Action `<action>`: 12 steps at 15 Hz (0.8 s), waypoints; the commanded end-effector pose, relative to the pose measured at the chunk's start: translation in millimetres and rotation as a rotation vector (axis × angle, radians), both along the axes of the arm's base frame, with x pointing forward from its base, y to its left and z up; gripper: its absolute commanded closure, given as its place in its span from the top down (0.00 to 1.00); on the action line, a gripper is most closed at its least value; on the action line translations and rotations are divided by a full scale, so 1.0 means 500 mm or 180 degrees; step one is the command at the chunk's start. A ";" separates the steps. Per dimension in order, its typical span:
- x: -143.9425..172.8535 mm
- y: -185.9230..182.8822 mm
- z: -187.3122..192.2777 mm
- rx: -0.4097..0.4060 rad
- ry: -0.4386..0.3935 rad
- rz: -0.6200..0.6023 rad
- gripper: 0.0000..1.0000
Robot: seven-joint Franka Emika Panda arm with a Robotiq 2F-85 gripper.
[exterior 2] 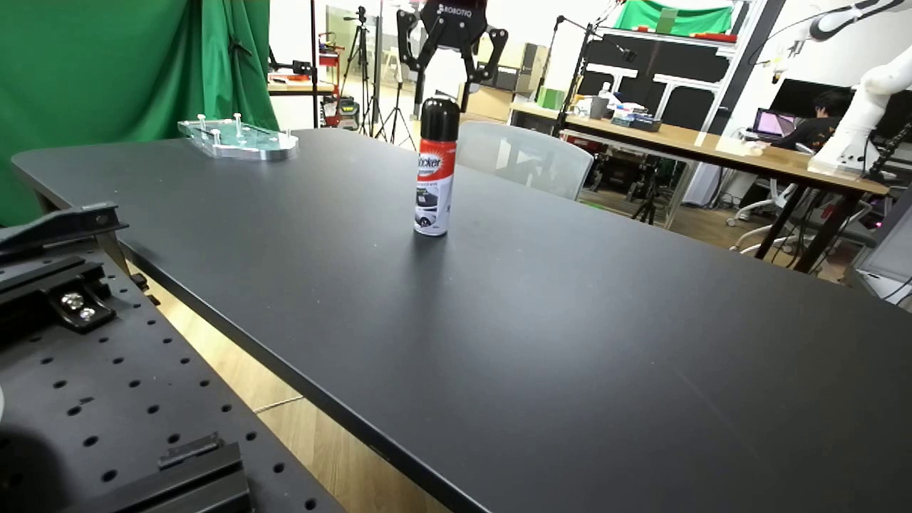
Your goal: Put the black lid on top of the spray can
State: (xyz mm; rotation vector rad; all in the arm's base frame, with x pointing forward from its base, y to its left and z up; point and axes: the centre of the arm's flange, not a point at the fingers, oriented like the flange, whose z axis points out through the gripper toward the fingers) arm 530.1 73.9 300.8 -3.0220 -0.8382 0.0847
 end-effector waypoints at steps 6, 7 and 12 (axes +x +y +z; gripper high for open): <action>-0.018 0.001 0.030 -0.0061 -0.0049 -0.0011 1.00; -0.019 0.003 0.036 -0.0070 -0.0070 -0.0001 1.00; -0.033 0.008 0.060 -0.0215 -0.0105 0.0122 1.00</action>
